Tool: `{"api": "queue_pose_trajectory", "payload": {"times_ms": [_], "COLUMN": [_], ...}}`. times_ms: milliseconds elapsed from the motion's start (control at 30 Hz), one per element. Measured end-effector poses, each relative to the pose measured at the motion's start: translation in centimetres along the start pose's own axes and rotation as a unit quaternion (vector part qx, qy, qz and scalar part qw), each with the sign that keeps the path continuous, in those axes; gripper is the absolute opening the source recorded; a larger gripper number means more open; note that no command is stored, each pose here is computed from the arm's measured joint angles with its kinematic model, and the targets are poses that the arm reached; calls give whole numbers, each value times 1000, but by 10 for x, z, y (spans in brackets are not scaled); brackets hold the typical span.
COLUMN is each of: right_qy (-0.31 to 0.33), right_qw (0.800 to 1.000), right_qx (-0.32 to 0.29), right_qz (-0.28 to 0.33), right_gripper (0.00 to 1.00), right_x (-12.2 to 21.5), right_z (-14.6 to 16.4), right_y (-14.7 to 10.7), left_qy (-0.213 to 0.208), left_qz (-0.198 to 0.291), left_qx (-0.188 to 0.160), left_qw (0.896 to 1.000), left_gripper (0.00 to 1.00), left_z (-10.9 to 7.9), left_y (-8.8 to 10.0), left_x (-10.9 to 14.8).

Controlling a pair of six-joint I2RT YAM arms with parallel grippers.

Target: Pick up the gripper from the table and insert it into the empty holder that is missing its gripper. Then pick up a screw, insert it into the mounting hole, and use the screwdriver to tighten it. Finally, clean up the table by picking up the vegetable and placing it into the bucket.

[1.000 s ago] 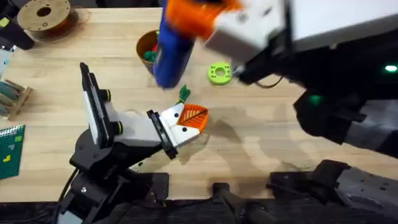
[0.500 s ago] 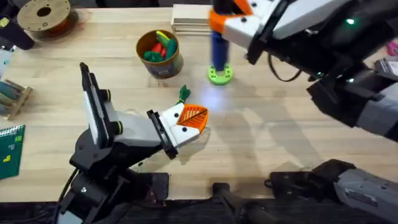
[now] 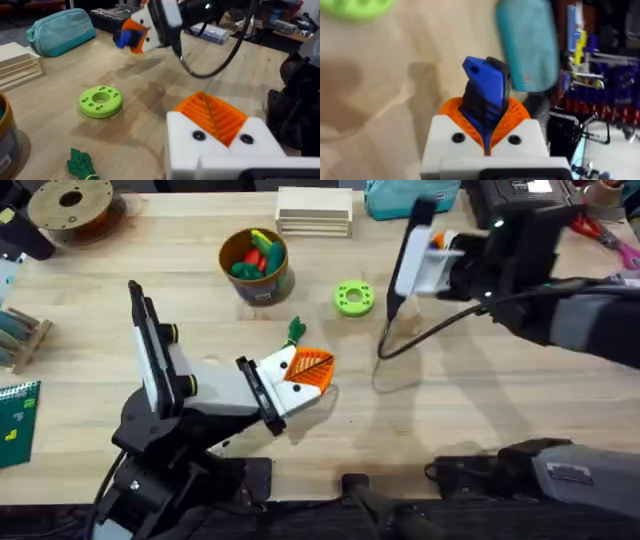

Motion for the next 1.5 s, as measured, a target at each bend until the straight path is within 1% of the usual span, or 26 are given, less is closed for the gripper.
{"api": "queue_pose_trajectory", "payload": {"times_ms": [100,267,400,433,567,633,700,733,767,967,1067,1100,1267,1300,1333,1400,1433,1467,1500], "right_qy": [41,102,108,109,111,114,113,109,113,127,131,134,153,153,150,141,132,124,116], "right_qw": [998,991,990,989,989,988,988,988,988,986,989,991,982,978,974,964,958,951,945], "right_qx": [44,83,94,96,100,101,106,108,109,108,71,8,-106,-133,-163,-218,-251,-280,-303], "right_qz": [10,14,14,14,14,14,11,10,9,8,16,26,40,44,48,52,50,44,36], "right_gripper": [32,32,40,76,280,492,773,881,904,914,914,916,917,916,916,917,917,917,917], "right_x": [-16,-32,-31,-31,-30,-29,-28,-27,-26,-23,-19,-13,8,14,21,31,38,44,49], "right_z": [18,45,45,44,42,41,38,34,33,36,37,38,38,36,33,24,17,11,6], "right_y": [-2,-4,-4,-4,-4,-3,-2,-2,-1,1,5,12,18,18,17,17,18,19,20], "left_qy": [0,0,0,0,0,0,0,0,0,0,0,0,0,0,0,0,0,0,0], "left_qz": [0,0,0,0,0,0,0,0,0,0,0,0,0,0,0,0,0,0,0], "left_qx": [0,0,0,0,0,0,0,0,0,0,0,0,0,-3,-1,-2,-2,-2,0], "left_qw": [1000,1000,1000,1000,1000,1000,1000,1000,1000,1000,1000,1000,1000,1000,1000,1000,1000,1000,1000], "left_gripper": [6,6,6,6,6,6,6,6,6,6,6,6,12,92,264,572,744,895,956], "left_z": [0,0,0,0,0,0,0,0,0,0,0,0,0,0,0,0,0,0,0], "left_y": [0,0,0,0,0,0,0,0,0,0,0,0,0,0,0,0,0,0,0], "left_x": [0,0,0,0,0,0,0,0,0,0,0,0,0,0,0,0,0,0,0]}}
Point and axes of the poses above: each hand's point on the last joint's axis, 136 mm out from that joint toward the fingers, its own x axis back along the fingers, its own z axis along the line the jaws close on, y = z × x, the point moved 10 cm from there along x, back along the fingers, and after that the axes turned 8 degrees about x, right-handed, at the moved point
